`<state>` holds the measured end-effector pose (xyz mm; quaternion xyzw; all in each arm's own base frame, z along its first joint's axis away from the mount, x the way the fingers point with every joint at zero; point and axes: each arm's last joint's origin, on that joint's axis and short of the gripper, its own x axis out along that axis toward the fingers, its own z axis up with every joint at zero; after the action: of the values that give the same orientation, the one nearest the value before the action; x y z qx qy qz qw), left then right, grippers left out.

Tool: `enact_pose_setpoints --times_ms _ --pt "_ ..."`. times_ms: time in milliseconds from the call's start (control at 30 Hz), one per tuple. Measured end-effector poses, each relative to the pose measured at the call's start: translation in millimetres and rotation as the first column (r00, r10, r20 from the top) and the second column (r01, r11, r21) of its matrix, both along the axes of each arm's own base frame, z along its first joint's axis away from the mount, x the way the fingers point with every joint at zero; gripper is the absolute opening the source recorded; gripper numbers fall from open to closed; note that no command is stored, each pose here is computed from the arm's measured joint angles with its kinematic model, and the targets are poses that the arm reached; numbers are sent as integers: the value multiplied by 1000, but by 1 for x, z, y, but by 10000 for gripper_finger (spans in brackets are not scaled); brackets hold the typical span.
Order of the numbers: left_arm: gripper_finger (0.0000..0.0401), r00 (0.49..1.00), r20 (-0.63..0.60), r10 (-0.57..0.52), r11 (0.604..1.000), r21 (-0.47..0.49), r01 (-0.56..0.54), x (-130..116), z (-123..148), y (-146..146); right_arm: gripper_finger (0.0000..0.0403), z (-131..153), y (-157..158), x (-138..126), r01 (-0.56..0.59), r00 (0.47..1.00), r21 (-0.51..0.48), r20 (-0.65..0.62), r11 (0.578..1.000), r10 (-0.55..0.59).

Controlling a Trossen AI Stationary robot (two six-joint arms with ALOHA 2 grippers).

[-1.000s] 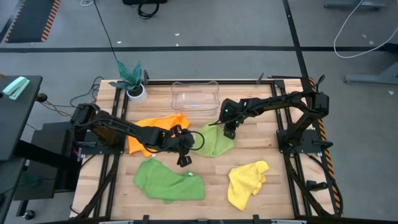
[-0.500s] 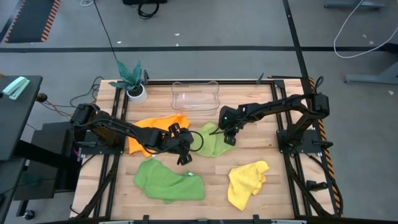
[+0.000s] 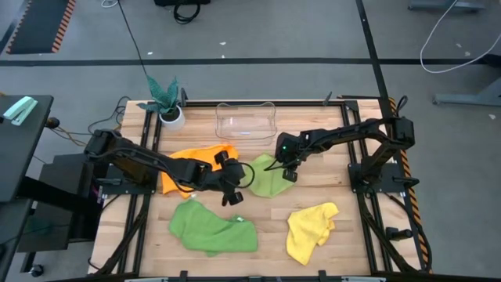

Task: Fold microfiber towels
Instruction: Fold the light green microfiber cloth

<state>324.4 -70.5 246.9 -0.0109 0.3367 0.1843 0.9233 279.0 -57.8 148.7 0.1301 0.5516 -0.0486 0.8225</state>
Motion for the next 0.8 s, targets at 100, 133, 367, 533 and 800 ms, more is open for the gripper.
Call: enact_pose_setpoints --times_ms 100,133,367,533,800 --pt "1 999 50 -2 1000 18 1 -6 16 3 9 1 -5 -1 6 1000 -7 4 1000 -5" --pt "1 998 66 -4 1000 21 2 -8 21 4 9 2 -6 -2 5 1000 -10 8 1000 -5" --pt "1 988 152 -41 998 50 33 -27 54 10 6 32 -12 -7 -35 989 -85 143 996 47" --pt "1 966 223 -133 991 41 127 -38 74 11 14 61 -12 -6 -41 937 -148 336 988 89" --pt "1 928 284 -241 970 37 240 -41 123 9 25 72 -8 -3 -134 879 -100 447 986 165"
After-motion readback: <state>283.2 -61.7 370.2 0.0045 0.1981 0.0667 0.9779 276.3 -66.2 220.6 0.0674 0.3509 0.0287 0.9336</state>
